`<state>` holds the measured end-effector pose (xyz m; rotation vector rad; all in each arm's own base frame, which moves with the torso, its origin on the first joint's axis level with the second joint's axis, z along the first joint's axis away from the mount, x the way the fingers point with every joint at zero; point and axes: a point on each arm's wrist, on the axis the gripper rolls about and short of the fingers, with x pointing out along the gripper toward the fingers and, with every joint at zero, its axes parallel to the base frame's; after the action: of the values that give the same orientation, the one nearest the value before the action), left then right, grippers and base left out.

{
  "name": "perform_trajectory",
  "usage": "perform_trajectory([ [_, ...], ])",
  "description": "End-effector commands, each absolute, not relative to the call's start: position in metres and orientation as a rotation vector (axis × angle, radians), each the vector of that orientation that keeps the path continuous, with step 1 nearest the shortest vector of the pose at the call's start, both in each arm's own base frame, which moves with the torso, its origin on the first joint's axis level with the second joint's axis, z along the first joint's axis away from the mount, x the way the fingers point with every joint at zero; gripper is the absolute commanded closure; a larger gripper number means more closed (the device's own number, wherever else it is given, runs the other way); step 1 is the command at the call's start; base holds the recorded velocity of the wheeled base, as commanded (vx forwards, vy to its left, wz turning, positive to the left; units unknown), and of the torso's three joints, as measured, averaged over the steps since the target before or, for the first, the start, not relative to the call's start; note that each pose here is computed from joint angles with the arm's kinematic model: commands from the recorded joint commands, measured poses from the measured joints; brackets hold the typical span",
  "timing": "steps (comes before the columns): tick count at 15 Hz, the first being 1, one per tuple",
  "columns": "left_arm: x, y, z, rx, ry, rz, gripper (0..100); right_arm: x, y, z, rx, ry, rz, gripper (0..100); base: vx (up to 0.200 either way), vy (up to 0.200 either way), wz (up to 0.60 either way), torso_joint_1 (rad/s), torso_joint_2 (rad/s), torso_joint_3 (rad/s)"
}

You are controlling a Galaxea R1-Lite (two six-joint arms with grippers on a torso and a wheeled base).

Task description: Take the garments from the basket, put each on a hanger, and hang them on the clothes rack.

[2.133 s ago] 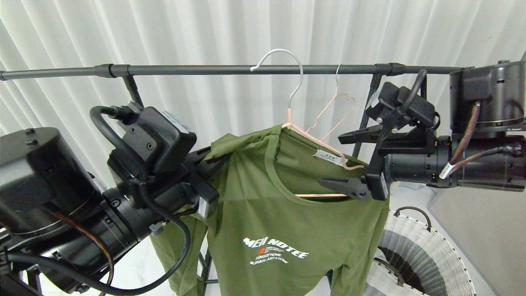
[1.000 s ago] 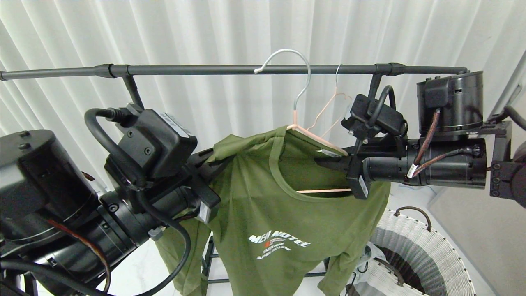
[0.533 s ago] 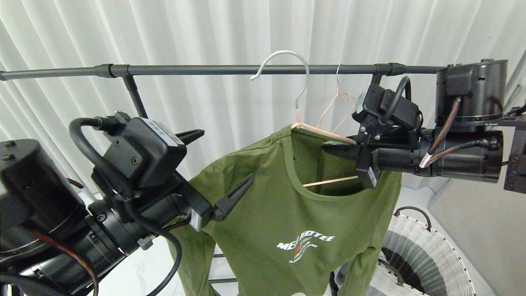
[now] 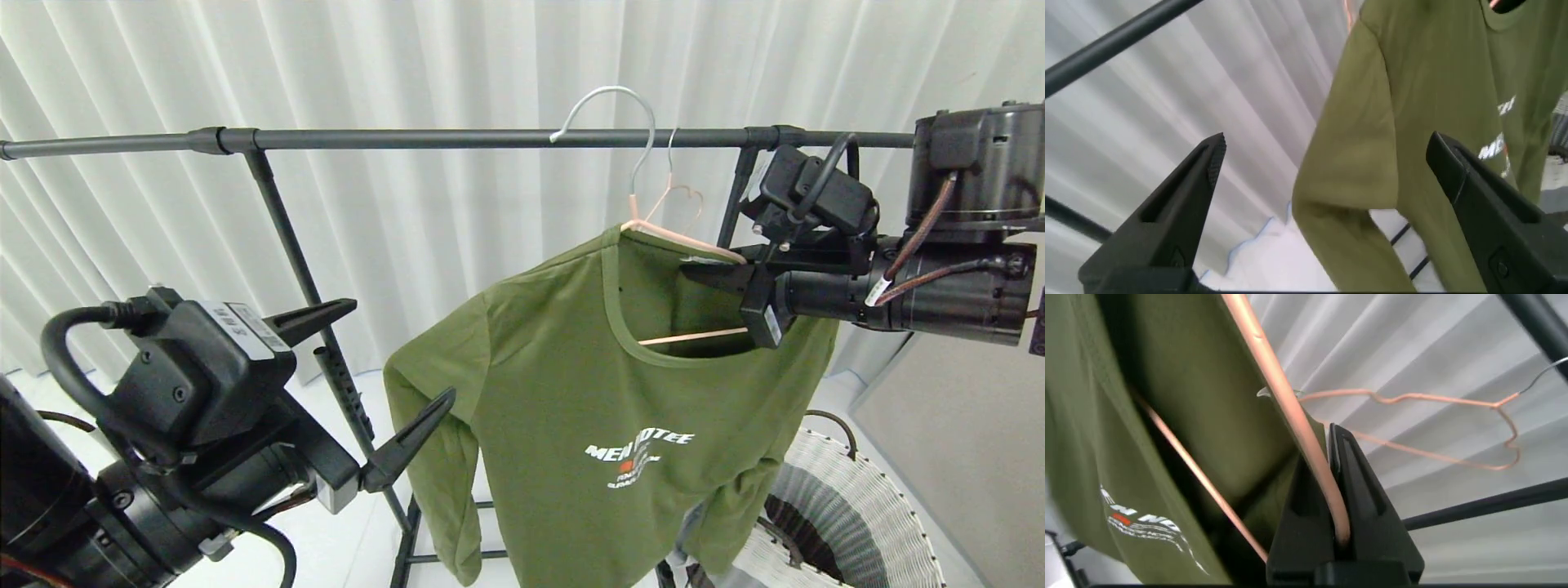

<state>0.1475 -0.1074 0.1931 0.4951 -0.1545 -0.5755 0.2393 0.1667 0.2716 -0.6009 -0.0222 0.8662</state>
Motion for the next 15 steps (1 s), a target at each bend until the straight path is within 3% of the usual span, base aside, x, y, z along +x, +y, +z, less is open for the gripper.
perform_trajectory([
  [1, 0.147, -0.097, 0.182, 0.509, -0.107, -0.54, 0, 0.238, 0.165, 0.274, -0.599, -0.034, 0.862, 100, 0.0, 0.0, 0.0, 0.0, 0.0, 0.0],
  [3, 0.148, -0.076, 0.158, 0.545, 0.011, -0.459, 0, 0.236, 0.165, 0.278, -0.595, -0.064, 0.857, 100, 0.0, 0.0, 0.0, 0.0, 0.0, 0.0],
  [6, 0.161, -0.07, 0.146, 0.512, 0.097, -0.428, 0, 0.231, 0.172, 0.279, -0.594, -0.082, 0.886, 100, 0.0, 0.0, 0.0, 0.0, 0.0, 0.0],
  [12, 0.18, -0.078, 0.147, 0.457, 0.12, -0.455, 0, 0.225, 0.179, 0.28, -0.592, -0.095, 0.914, 100, 0.0, 0.0, 0.0, 0.0, 0.0, 0.0],
  [13, 0.18, -0.077, 0.146, 0.457, 0.124, -0.448, 100, 0.224, 0.178, 0.281, -0.592, -0.097, 0.91, 100, 0.0, 0.0, 0.0, 0.0, 0.0, 0.0],
  [15, 0.181, -0.064, 0.144, 0.464, 0.143, -0.383, 100, 0.223, 0.174, 0.283, -0.594, -0.093, 0.871, 100, 0.0, 0.0, 0.0, 0.0, 0.0, 0.0],
])
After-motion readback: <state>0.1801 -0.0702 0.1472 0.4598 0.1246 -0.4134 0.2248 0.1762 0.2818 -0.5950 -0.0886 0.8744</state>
